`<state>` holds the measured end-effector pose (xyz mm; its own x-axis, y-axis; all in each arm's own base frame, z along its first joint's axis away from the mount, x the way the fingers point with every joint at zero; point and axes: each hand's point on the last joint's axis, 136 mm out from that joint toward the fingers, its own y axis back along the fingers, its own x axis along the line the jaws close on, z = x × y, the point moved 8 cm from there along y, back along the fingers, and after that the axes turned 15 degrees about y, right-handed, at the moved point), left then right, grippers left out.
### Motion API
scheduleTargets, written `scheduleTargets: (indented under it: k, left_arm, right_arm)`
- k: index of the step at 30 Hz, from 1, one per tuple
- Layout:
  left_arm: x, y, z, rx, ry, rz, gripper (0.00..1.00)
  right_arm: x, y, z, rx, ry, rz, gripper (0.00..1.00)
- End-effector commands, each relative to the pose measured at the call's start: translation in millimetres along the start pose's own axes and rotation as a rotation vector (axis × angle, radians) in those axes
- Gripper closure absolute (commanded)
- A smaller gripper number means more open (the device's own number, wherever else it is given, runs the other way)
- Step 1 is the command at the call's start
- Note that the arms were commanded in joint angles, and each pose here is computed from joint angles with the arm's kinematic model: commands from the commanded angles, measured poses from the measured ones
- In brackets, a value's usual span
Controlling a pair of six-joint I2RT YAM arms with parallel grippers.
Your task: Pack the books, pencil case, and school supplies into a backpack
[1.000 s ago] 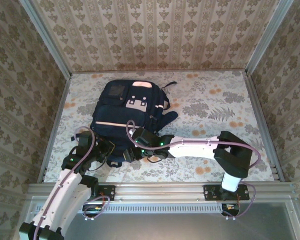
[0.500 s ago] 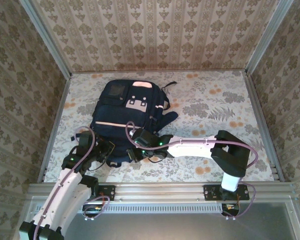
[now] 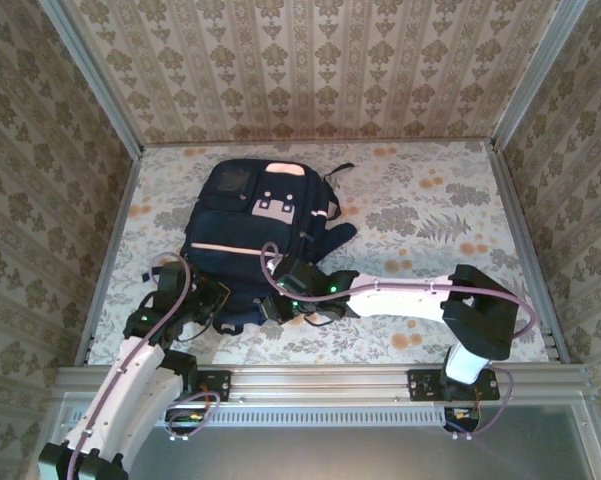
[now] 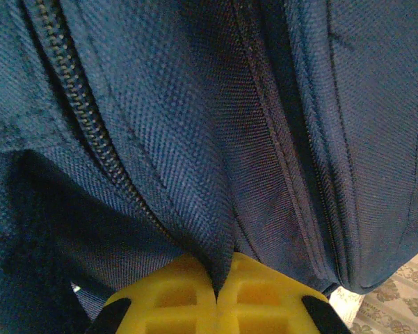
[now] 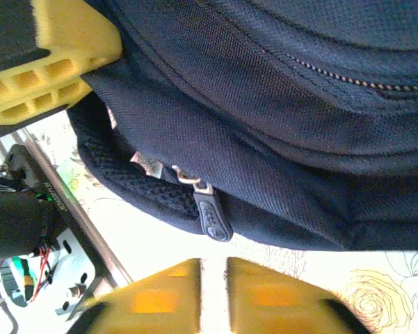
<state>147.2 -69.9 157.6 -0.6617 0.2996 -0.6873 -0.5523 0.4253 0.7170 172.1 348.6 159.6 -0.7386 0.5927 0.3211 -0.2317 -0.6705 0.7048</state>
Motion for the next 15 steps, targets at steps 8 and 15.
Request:
scheduleTargets:
  k: [8,15]
  left_arm:
    - [-35,25,-8,0.028,-0.030,-0.147,0.96]
    - [-36,26,-9,0.026,-0.032,-0.147,0.96]
  right_arm:
    - [-7,18,-4,-0.360,0.156,0.006,0.43]
    - [1,11,6,-0.343,0.190,0.048,0.49]
